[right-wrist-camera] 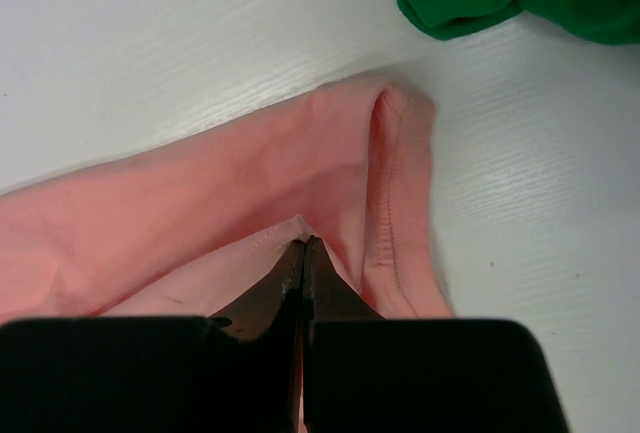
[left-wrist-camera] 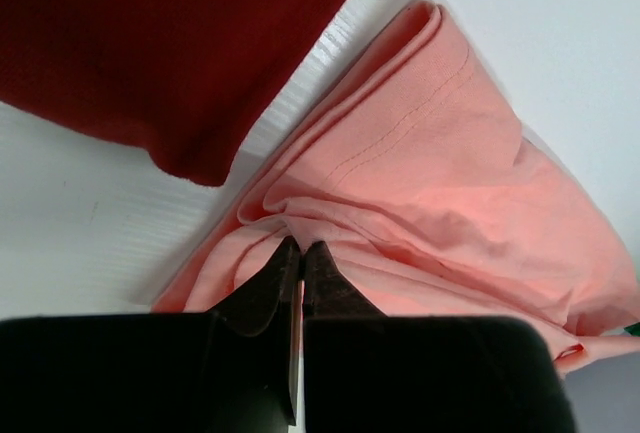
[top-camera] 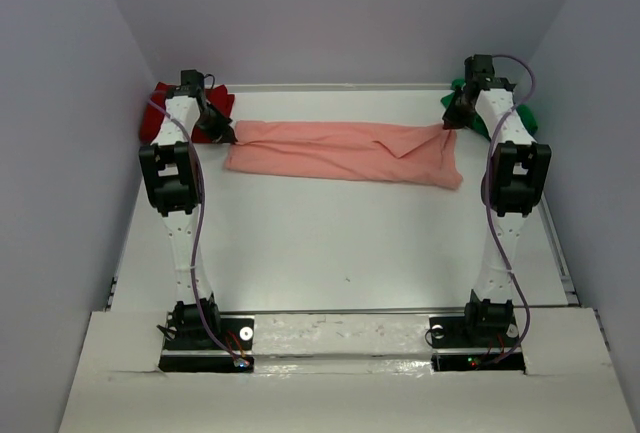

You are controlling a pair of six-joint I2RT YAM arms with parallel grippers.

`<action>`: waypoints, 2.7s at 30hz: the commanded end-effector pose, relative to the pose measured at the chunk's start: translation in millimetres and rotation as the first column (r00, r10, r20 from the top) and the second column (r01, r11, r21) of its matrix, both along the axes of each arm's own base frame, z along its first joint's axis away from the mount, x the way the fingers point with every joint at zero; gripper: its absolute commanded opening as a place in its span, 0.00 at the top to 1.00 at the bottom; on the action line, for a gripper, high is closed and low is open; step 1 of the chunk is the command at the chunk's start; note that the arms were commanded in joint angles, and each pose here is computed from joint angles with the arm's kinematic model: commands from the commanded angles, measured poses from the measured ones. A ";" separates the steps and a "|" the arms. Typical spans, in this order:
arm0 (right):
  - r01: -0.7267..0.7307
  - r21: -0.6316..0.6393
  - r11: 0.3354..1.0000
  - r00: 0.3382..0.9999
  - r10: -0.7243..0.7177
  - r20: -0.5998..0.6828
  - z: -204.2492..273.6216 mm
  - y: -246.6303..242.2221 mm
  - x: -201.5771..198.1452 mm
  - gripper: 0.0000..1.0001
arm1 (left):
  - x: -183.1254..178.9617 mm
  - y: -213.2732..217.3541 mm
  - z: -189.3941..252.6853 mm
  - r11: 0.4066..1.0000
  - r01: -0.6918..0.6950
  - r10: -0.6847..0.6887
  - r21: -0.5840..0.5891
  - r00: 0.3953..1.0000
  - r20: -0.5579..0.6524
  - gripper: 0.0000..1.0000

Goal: Fold and stack the t-shirts
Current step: Fold the other side of the tshirt into a rectangle

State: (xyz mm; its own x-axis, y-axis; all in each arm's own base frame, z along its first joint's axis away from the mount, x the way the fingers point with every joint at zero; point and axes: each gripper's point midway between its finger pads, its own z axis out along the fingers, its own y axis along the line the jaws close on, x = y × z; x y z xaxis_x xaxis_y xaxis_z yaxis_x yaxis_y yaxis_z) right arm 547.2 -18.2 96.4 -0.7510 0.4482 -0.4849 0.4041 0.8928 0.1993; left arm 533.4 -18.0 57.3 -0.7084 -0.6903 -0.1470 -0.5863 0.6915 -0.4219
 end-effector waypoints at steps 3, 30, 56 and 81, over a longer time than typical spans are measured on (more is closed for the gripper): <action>0.019 -0.045 0.999 0.991 -0.013 0.132 13.5 -15.6 27.9 0.96 | 13.1 2.2 22.0 1.000 -0.004 0.003 0.015 0.995 0.097 0.88; -0.106 0.133 0.985 0.965 0.070 0.253 67.1 29.8 -43.3 0.60 | -19.5 -3.4 165.8 0.992 0.037 -0.087 0.124 0.898 0.431 0.18; -0.133 0.255 0.958 0.989 0.143 -0.023 -28.4 64.0 -65.2 1.00 | -10.9 -118.3 29.0 0.919 0.395 -0.382 -0.004 0.891 0.247 1.00; -0.087 0.109 0.990 0.945 0.117 -0.304 -63.7 49.2 -151.1 1.00 | -99.5 -71.2 -45.4 0.882 0.404 -0.369 0.241 0.912 -0.177 1.00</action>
State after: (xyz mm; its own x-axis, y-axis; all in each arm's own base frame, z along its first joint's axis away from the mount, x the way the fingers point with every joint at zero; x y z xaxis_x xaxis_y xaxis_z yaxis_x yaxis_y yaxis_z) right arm 412.1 33.7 24.8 -0.8896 0.4188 -0.1822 0.3802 0.9001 0.2128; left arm 465.0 -110.0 25.1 -0.9158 -0.3312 -0.2271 -0.2705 0.9268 -0.2606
